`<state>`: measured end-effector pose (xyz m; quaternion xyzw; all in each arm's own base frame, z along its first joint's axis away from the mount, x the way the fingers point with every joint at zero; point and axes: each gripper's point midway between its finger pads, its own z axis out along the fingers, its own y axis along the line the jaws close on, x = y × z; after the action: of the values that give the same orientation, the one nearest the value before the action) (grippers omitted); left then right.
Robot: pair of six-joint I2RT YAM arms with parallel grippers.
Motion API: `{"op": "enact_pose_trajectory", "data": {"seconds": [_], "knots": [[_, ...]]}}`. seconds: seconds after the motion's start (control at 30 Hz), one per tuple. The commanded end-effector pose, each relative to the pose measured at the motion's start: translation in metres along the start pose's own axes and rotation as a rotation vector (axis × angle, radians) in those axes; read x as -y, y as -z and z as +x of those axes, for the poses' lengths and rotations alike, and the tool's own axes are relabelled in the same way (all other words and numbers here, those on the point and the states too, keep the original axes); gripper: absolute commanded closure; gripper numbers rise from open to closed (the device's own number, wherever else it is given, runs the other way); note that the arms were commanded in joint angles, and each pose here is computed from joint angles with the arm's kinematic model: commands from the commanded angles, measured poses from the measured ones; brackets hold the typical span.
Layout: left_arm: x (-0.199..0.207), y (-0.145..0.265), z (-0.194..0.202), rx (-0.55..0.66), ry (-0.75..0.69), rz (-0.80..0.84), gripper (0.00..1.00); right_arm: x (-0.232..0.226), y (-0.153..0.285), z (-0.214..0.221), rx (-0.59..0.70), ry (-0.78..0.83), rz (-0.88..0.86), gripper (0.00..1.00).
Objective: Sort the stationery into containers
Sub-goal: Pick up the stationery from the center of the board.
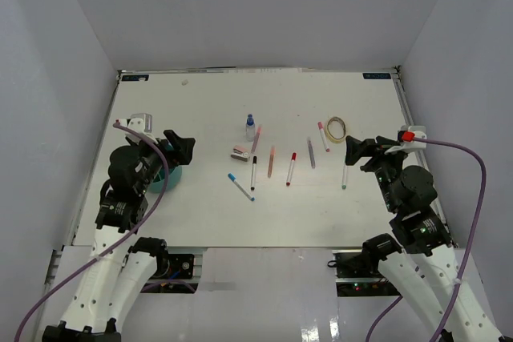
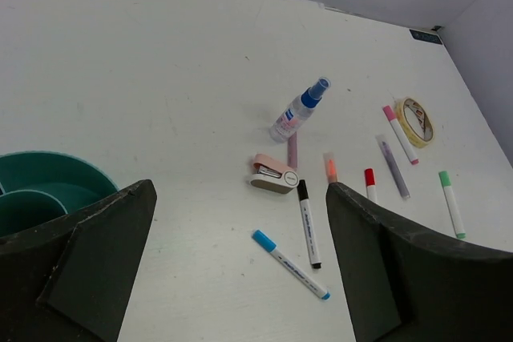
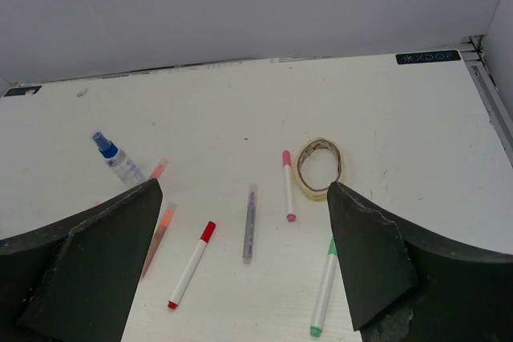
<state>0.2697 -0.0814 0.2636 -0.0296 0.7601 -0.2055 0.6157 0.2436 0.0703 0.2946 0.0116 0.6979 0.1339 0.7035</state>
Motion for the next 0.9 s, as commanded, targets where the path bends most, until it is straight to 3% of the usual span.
{"op": "enact_pose_trajectory", "data": {"seconds": [0.0, 0.23, 0.4, 0.73, 0.8, 0.87], "knots": [[0.008, -0.001, -0.004, 0.013, 0.006, 0.039, 0.02, -0.004, -0.003, -0.006, 0.018, -0.014, -0.011, 0.1], [0.015, -0.006, 0.0, -0.024, 0.036, 0.07, 0.02, -0.001, -0.025, 0.008, -0.074, -0.07, 0.063, 0.1], [0.016, -0.015, 0.011, -0.08, 0.065, 0.076, 0.02, 0.003, -0.061, 0.034, -0.217, -0.021, 0.153, 0.1], [-0.002, -0.021, 0.045, -0.182, 0.062, 0.016, 0.02, 0.039, -0.132, 0.124, -0.513, -0.017, 0.348, 0.1], [-0.003, -0.02, 0.051, -0.195, 0.064, 0.016, 0.02, 0.055, -0.146, 0.146, -0.576, -0.057, 0.388, 0.01], [-0.003, -0.019, 0.052, -0.198, 0.062, 0.015, 0.02, 0.066, -0.155, 0.156, -0.61, -0.093, 0.416, 0.12]]}}
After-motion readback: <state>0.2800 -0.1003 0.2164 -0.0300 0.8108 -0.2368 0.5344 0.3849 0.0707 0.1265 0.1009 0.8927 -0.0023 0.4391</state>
